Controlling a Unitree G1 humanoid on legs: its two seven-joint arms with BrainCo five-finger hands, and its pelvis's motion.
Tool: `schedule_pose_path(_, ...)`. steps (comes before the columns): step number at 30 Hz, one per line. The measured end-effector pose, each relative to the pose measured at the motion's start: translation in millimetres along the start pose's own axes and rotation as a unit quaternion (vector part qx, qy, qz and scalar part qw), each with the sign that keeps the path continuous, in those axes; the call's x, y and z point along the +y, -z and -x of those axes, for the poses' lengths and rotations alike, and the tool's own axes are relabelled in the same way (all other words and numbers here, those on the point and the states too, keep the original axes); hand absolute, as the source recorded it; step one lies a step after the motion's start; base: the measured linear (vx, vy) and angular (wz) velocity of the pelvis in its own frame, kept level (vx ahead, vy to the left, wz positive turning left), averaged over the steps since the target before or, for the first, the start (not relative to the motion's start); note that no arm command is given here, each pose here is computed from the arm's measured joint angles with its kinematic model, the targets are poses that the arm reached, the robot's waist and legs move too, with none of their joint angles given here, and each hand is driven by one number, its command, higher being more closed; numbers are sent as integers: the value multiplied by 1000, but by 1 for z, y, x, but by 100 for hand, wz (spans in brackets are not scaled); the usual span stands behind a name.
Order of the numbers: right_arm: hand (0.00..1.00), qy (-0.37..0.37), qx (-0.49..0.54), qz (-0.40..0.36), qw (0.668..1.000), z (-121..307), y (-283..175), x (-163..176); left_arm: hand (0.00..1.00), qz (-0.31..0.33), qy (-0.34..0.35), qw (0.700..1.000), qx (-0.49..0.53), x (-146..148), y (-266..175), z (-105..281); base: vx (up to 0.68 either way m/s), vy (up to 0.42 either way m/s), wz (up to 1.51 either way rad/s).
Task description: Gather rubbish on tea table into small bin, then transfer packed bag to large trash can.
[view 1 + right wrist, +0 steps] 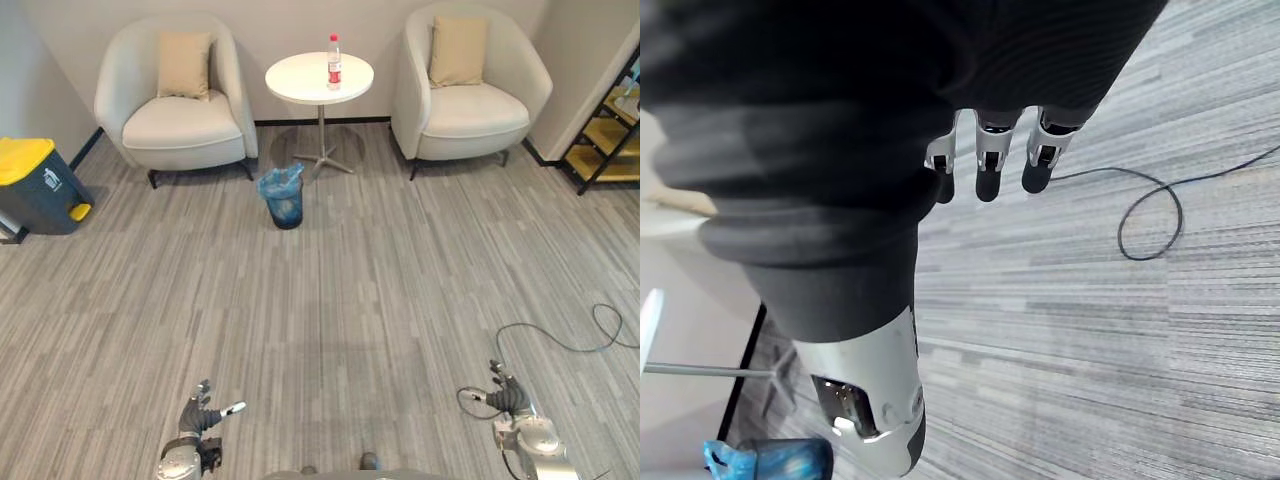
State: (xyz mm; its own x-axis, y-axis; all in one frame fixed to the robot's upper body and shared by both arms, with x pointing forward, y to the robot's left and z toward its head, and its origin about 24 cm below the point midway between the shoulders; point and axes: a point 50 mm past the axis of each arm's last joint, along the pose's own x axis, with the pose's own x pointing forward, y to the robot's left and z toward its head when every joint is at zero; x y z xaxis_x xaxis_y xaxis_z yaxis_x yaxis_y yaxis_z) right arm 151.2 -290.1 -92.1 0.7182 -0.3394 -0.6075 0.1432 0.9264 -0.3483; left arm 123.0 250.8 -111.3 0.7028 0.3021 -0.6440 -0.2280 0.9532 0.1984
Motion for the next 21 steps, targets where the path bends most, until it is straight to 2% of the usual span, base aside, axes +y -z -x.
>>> schedule_pose_path(14,0,-11,28,-5,1000,1,11,3,0,-4,9,1000,10,0,4,1,-14,1,0)
schedule_pose_path(21,0,-22,30,-20,999,1,12,16,0,-1,4,1000,12,0,6,1,-11,5,-12)
